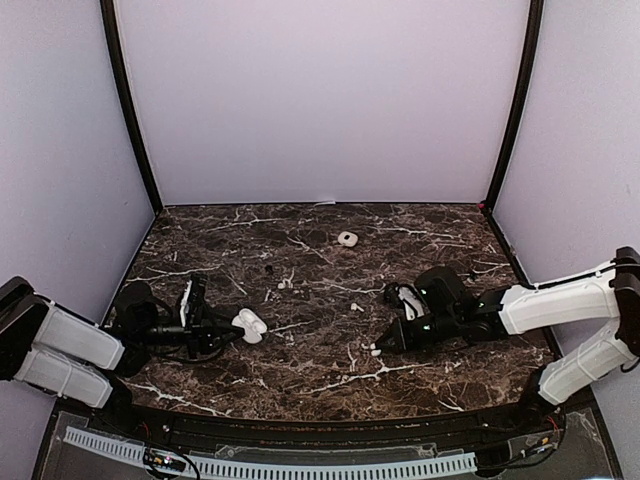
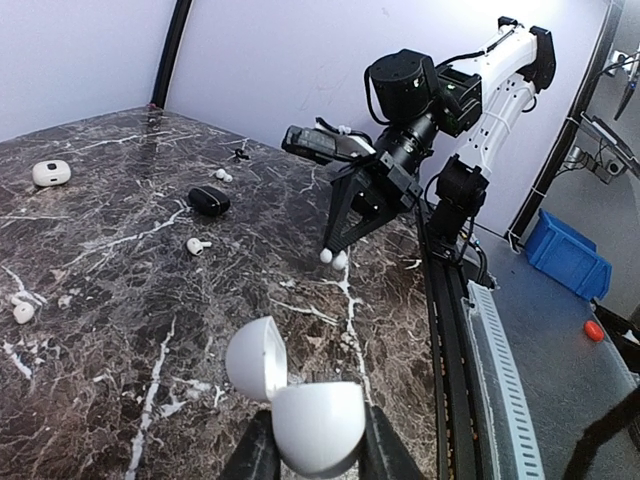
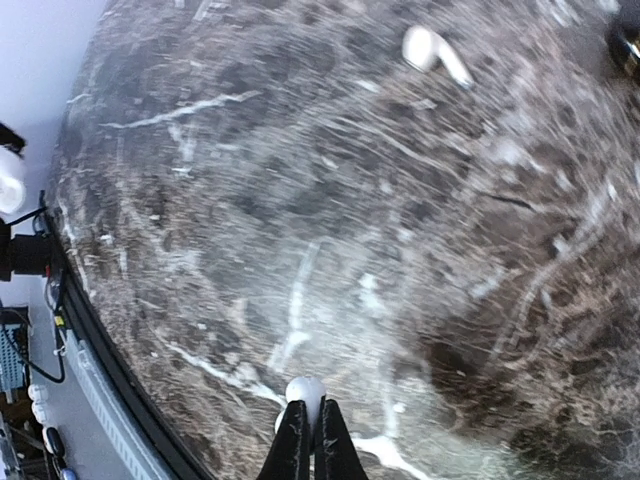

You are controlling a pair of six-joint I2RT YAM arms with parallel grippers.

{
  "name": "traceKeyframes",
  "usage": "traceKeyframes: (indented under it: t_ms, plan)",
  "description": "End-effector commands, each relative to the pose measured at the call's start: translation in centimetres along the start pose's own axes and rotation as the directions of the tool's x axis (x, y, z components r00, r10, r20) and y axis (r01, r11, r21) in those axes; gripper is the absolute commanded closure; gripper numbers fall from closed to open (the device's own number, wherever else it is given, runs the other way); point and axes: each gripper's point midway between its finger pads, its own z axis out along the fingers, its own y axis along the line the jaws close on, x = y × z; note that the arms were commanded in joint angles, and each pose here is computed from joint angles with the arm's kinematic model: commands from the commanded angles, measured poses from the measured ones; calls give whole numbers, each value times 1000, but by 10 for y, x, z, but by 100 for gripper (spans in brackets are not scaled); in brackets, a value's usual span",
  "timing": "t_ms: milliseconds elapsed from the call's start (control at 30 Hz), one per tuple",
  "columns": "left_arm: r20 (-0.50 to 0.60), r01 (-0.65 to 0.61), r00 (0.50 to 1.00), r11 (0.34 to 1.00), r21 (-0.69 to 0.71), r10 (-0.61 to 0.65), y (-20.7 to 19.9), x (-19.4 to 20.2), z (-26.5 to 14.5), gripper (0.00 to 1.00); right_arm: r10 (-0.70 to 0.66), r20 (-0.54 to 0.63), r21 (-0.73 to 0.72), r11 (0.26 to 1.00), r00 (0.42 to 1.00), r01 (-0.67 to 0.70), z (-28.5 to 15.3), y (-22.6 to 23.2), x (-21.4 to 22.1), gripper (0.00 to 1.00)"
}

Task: Insert the wireless bluetooth earbuds into the charging case
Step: Pick up the left earbud from the center of the board, then insert the left earbud into the left side groove of the charging case.

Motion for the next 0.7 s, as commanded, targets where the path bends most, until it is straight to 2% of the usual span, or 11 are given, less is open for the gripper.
traceKeyframes:
  t_ms: [0,300,667]
  plan:
    - [23,-56,998,992,114,53,-20,-9,7,81,-162,148,-121,976,976,180,-16,54,-33,100]
    - [1,-144,988,930,339,152,-69,6,25,81,-464,324,-216,812,825,542,-30,156,-35,100]
    - [56,-191,981,860,473,187,-94,9,16,86,-613,447,-233,623,651,747,-36,221,-12,100]
